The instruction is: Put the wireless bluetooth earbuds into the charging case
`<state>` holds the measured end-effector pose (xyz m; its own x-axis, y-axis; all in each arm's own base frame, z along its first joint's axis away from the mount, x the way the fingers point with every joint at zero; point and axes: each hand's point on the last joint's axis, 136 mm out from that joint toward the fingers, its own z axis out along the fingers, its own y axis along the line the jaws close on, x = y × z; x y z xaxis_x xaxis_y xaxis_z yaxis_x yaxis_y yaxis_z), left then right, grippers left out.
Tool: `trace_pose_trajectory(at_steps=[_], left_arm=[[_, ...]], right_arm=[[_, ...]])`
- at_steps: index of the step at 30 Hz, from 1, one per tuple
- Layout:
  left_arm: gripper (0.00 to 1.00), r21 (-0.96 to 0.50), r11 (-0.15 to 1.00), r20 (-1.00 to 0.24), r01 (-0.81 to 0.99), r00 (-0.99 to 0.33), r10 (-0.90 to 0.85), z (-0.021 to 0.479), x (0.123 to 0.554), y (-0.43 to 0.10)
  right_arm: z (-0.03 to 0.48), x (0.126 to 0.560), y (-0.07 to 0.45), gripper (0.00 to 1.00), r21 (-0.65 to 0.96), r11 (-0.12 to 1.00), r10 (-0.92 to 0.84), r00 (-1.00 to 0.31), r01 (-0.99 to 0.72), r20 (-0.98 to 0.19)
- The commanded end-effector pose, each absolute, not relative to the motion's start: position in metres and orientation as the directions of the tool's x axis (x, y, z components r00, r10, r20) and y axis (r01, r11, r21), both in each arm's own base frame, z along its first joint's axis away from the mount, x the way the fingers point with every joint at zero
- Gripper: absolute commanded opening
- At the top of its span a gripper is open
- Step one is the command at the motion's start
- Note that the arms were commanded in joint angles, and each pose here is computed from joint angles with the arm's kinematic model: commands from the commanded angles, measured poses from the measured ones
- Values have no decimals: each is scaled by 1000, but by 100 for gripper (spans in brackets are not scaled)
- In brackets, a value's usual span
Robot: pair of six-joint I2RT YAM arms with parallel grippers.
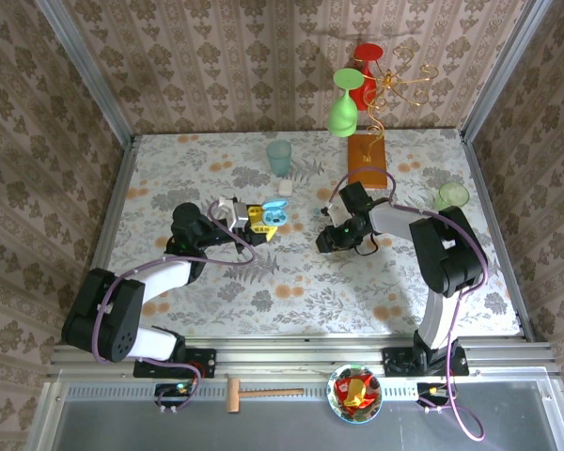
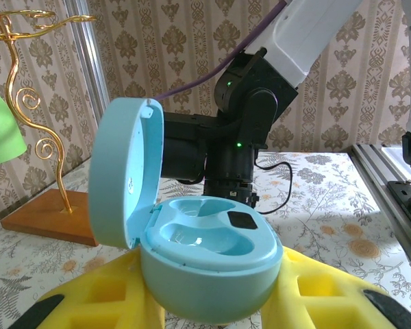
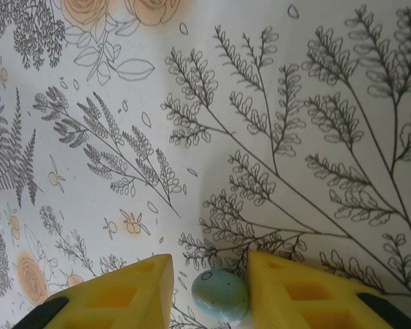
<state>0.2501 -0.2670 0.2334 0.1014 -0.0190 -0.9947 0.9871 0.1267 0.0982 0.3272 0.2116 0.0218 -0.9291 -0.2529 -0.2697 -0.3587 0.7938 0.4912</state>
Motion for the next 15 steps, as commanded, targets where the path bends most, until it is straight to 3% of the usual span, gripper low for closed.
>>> trace_pose_trajectory(at_steps=[1, 9, 15], left_arm=[[26, 147, 128, -988, 981, 152, -26, 241, 248, -267], [26, 149, 129, -988, 980, 153, -26, 241, 249, -267], [26, 147, 132, -988, 980, 151, -23, 240, 249, -267]], right_arm=[[22, 307, 206, 32, 510, 794, -253, -943, -331, -217], [21, 301, 202, 28, 512, 805, -224, -953, -299, -204], [22, 297, 198, 34, 507, 806, -223, -951, -304, -215]])
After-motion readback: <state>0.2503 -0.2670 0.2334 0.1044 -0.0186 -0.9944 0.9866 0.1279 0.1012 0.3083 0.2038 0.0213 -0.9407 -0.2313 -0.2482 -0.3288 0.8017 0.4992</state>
